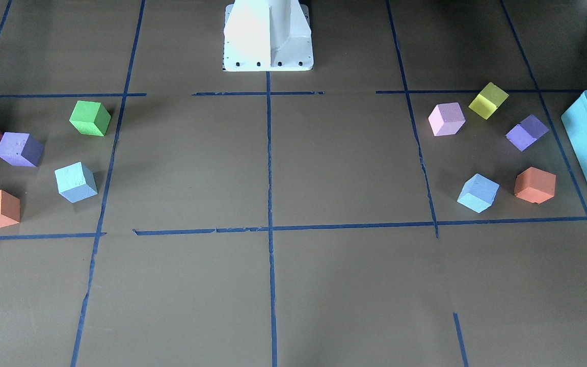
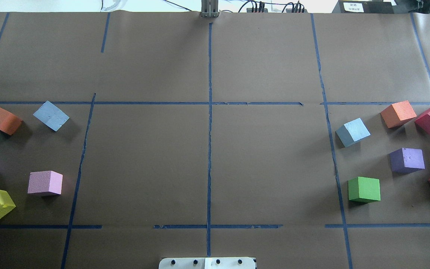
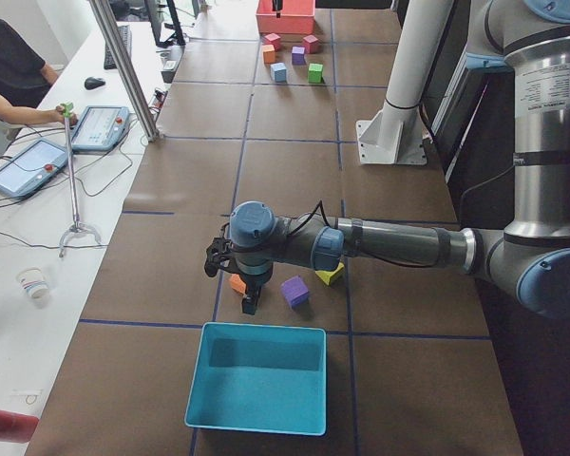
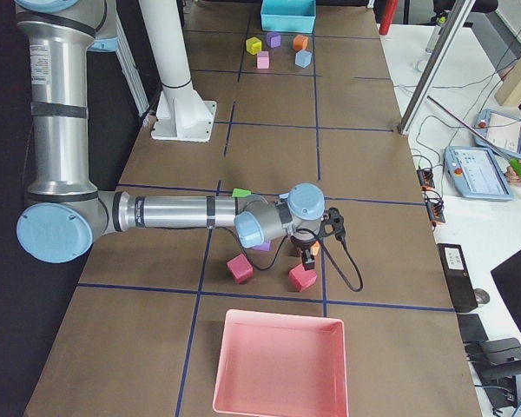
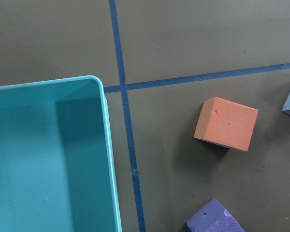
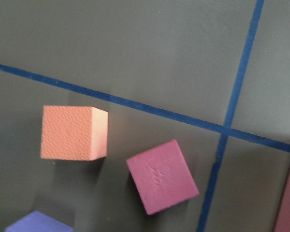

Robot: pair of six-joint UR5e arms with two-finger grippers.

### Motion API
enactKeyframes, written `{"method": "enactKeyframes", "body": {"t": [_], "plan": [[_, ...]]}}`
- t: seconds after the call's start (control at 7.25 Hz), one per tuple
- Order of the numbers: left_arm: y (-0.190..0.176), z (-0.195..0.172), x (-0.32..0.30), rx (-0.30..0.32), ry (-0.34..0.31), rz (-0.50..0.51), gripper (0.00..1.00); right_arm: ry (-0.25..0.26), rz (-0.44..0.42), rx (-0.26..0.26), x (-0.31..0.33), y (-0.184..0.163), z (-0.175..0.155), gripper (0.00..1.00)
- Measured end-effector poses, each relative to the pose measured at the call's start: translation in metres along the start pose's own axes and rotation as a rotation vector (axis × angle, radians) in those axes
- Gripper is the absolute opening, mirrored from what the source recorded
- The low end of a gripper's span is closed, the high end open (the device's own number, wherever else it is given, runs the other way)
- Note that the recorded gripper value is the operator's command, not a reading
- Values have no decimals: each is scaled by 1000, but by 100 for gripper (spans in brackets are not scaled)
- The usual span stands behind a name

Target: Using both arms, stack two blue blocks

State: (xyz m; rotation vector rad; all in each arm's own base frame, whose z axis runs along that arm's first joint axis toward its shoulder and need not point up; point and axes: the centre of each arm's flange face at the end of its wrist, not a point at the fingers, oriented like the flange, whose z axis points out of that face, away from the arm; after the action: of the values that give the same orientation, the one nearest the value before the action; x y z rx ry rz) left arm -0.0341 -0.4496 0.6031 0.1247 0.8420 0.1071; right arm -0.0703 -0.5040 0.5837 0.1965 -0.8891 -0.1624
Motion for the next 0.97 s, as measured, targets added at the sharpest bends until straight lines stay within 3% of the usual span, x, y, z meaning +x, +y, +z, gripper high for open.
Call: {"method": "enactKeyframes", "body": {"t": [0.41, 0.97], "plan": [[1, 0, 1, -1, 2, 0, 100, -28, -47, -6, -136, -43, 51, 98], [2, 3, -2, -5, 2, -2, 100, 12, -126, -40, -198, -37, 96, 97]]}}
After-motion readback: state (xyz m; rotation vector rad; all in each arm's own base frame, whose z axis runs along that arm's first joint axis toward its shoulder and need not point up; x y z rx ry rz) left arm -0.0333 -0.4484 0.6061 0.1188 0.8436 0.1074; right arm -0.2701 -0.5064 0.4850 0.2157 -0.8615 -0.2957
